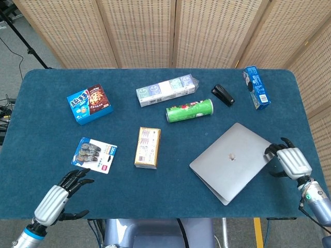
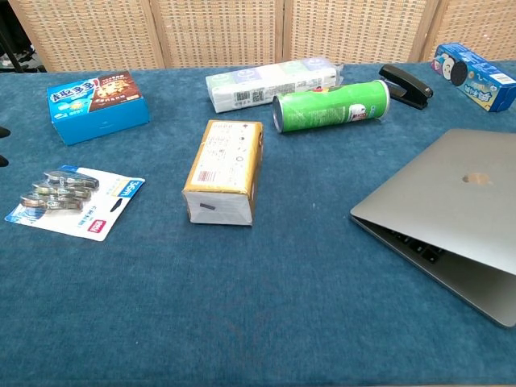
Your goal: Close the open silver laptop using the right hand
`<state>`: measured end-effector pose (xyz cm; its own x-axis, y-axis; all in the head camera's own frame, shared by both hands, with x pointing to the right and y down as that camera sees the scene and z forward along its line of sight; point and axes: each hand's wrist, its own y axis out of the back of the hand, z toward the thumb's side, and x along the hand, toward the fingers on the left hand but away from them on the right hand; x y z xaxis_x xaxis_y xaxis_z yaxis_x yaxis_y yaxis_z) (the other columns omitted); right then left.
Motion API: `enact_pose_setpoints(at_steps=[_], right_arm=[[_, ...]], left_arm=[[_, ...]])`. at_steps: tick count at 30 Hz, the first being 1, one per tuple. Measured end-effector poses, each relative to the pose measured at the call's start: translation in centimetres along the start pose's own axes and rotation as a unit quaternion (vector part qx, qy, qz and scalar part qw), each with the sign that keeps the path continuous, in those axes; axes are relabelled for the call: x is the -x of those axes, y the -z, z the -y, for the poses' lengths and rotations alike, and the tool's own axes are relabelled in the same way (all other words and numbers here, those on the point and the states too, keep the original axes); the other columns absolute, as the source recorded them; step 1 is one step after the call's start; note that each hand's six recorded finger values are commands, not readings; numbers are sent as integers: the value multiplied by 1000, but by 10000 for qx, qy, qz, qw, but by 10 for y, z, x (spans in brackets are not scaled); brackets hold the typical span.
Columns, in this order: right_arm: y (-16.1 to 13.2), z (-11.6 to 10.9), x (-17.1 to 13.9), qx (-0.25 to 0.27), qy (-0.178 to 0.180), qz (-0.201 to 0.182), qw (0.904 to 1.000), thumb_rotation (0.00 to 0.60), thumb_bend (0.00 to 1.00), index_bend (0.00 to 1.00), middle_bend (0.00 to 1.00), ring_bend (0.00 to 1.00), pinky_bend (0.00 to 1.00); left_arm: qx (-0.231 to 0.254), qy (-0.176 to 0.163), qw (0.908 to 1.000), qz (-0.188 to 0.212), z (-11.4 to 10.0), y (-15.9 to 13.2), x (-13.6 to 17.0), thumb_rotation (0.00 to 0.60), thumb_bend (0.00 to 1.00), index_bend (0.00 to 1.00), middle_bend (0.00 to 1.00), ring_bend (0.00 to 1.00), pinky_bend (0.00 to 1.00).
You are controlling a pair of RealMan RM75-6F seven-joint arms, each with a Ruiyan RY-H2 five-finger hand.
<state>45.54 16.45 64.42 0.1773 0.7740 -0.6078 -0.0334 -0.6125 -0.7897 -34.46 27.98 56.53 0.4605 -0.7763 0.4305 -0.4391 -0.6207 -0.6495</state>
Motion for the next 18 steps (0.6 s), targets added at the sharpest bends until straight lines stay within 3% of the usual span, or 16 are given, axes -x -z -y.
enact_pose_setpoints(at_steps=[18], right_arm=[[9,28,-10,134,-239,126,9995,600,133,358,313,348,81]], left_arm=[[34,16,10000,11,0,-1,0,600,128,246,124,181,100]])
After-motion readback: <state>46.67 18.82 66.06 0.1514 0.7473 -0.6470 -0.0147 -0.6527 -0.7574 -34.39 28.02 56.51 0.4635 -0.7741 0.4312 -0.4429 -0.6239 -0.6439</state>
